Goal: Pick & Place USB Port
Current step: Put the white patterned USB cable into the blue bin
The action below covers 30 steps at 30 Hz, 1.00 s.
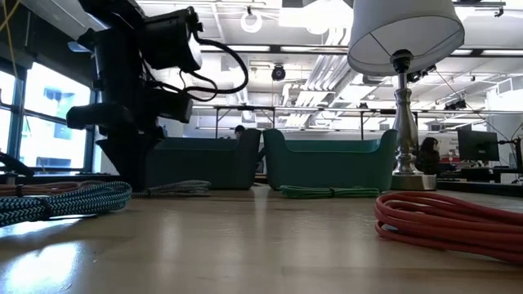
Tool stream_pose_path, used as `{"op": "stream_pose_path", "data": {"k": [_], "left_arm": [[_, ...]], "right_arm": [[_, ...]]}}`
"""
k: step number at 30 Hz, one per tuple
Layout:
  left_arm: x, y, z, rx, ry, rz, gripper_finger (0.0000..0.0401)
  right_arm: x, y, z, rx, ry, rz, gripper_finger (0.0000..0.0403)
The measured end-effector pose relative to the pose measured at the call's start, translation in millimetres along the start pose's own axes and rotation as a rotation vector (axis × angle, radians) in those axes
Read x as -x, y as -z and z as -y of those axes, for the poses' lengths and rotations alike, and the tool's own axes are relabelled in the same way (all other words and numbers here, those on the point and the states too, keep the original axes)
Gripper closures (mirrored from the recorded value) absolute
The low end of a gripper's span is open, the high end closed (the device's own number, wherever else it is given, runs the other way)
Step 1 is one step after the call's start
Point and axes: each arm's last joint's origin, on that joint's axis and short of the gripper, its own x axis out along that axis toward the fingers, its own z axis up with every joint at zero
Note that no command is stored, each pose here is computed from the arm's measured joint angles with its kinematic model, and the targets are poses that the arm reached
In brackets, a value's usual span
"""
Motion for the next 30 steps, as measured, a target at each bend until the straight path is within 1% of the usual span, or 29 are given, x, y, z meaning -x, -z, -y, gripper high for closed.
{"op": "stream_pose_path", "data": {"k": [7, 9, 13, 17, 20, 23, 25, 28, 30], "left_arm": [[22, -22, 13, -0.098, -0.043, 0.054, 0.0401], [33, -32, 19, -0.123, -0.058, 0.077, 0.0401], [64, -46, 31, -0.163, -0.084, 0.076, 0.0401], [105, -57, 46, -0.239, -0.120, 0.086, 0.0401], [142, -63, 55, -0.278, -0.189, 0.113, 0.0401], [181, -64, 58, -0.340, -0.285, 0.133, 0.0401], [210, -61, 52, -0.331, -0.367, 0.134, 0.0401], [251, -52, 35, -0.272, -0.498, 0.156, 0.0401], [269, -51, 24, -0.244, -0.549, 0.214, 0.0401]], "right_arm": [[0, 0, 0, -0.003, 0.001, 0.000, 0.0234], [0, 0, 0, -0.001, 0.001, -0.003, 0.0234], [0, 3, 0, 0.010, -0.011, -0.028, 0.0233], [4, 12, -1, 0.017, 0.005, -0.097, 0.0236], [7, 20, 0, 0.006, 0.051, -0.140, 0.0239], [12, 26, -1, -0.006, 0.105, -0.157, 0.0242], [16, 29, -3, -0.010, 0.136, -0.153, 0.0242], [19, 31, -6, -0.020, 0.149, -0.139, 0.0242], [21, 32, -8, -0.013, 0.156, -0.128, 0.0242]]}}
